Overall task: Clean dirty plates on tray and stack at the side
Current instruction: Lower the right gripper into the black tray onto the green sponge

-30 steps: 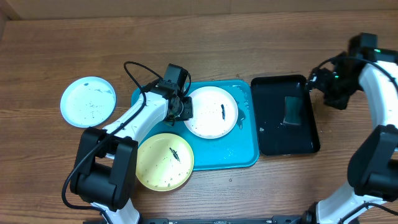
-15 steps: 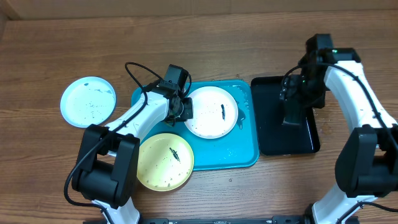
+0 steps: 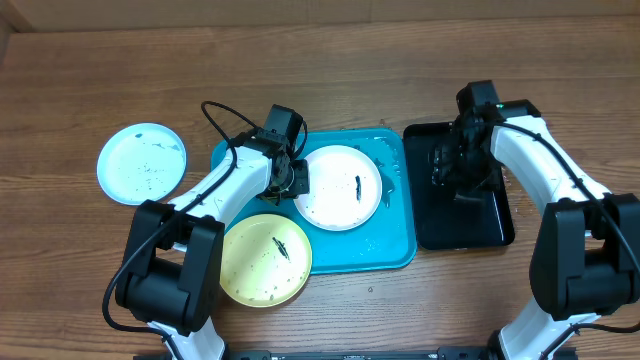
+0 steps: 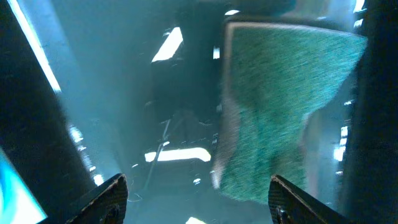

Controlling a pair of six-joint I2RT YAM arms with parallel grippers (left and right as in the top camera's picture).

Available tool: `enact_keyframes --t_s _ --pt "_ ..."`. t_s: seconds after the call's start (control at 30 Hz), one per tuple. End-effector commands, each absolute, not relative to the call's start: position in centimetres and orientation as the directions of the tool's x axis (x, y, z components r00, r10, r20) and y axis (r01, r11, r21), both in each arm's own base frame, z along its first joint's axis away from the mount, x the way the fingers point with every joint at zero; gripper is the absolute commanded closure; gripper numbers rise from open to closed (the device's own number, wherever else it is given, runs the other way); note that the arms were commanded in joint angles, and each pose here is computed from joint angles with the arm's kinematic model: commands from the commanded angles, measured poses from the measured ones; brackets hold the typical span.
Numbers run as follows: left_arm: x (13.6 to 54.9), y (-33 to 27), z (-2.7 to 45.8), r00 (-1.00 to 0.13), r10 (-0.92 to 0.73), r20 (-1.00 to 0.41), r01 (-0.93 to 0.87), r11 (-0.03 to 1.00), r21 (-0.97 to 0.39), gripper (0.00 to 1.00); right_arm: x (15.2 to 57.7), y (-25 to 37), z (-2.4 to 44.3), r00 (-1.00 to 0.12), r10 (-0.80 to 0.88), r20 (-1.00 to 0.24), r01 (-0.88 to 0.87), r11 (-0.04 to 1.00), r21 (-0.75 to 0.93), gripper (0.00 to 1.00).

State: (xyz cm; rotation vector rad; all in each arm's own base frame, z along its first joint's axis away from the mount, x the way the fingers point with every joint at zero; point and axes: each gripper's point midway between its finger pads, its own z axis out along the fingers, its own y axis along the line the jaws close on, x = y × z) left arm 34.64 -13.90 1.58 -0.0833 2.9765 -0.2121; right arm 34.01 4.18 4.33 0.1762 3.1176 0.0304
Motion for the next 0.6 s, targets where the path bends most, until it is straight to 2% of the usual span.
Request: enact_keyframes --t_s 0.0,0.27,0.57 --pt "34.6 -14.0 1.3 -0.989 -0.038 -0.143 -0.019 0.991 -0.134 0.96 34.8 2.6 5.0 -0.99 0.113 -0.083 0.118 0.991 -0.062 0.27" --pt "34.6 -14.0 1.2 -0.989 -0.038 -0.144 -0.019 0.991 -0.134 0.96 36.0 2.0 5.1 -0.984 0.119 -0.134 0.131 0.988 -0.086 0.27" --pt "34.6 -14.0 1.3 -0.989 -0.038 -0.144 -0.019 0.991 -0.134 0.96 35.4 0.7 3.2 -0.973 0.164 -0.161 0.188 0.97 -0.151 0.32"
